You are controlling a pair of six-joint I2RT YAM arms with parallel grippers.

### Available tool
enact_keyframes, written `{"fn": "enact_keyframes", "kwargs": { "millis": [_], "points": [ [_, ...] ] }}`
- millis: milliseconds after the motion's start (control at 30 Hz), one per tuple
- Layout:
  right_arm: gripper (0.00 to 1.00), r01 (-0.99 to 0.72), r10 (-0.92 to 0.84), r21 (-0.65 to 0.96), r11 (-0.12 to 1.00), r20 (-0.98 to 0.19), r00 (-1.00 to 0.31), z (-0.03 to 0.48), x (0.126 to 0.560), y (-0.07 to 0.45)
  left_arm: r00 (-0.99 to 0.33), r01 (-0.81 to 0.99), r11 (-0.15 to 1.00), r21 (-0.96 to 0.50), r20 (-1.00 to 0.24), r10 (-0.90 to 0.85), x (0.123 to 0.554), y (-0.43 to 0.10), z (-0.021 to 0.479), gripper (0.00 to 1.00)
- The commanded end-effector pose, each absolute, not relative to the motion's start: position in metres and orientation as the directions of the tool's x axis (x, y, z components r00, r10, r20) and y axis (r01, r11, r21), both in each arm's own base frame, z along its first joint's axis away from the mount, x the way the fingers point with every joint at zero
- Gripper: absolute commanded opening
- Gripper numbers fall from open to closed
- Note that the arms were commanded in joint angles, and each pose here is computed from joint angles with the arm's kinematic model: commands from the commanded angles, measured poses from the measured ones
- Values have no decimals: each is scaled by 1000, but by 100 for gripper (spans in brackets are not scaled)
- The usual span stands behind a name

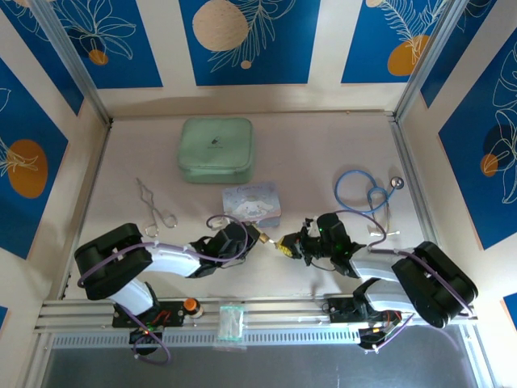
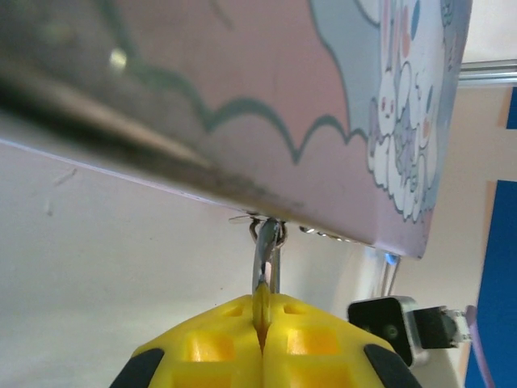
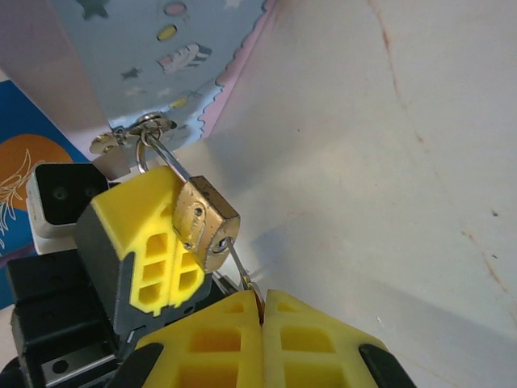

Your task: Unlock the padlock with the key

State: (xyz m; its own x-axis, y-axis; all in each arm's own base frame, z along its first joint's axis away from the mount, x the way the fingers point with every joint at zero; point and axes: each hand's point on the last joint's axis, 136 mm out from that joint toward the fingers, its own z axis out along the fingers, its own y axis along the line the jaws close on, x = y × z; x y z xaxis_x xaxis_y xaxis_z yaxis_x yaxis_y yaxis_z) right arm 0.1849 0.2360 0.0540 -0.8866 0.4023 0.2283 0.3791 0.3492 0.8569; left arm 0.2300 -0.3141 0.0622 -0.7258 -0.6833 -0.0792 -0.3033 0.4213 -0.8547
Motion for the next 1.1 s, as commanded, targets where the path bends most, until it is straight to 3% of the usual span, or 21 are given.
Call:
{"fn": "enact_keyframes", "kwargs": {
  "millis": [0, 1067],
  "points": [
    [0, 344, 352, 879, 332, 222, -909, 65, 184, 244, -706, -316, 333, -889, -15, -708, 233, -320, 71, 0],
    [0, 370, 416, 908, 194, 266, -870, 63, 202, 256, -717, -324, 246, -914, 68, -693, 231, -336, 86, 0]
  ]
}}
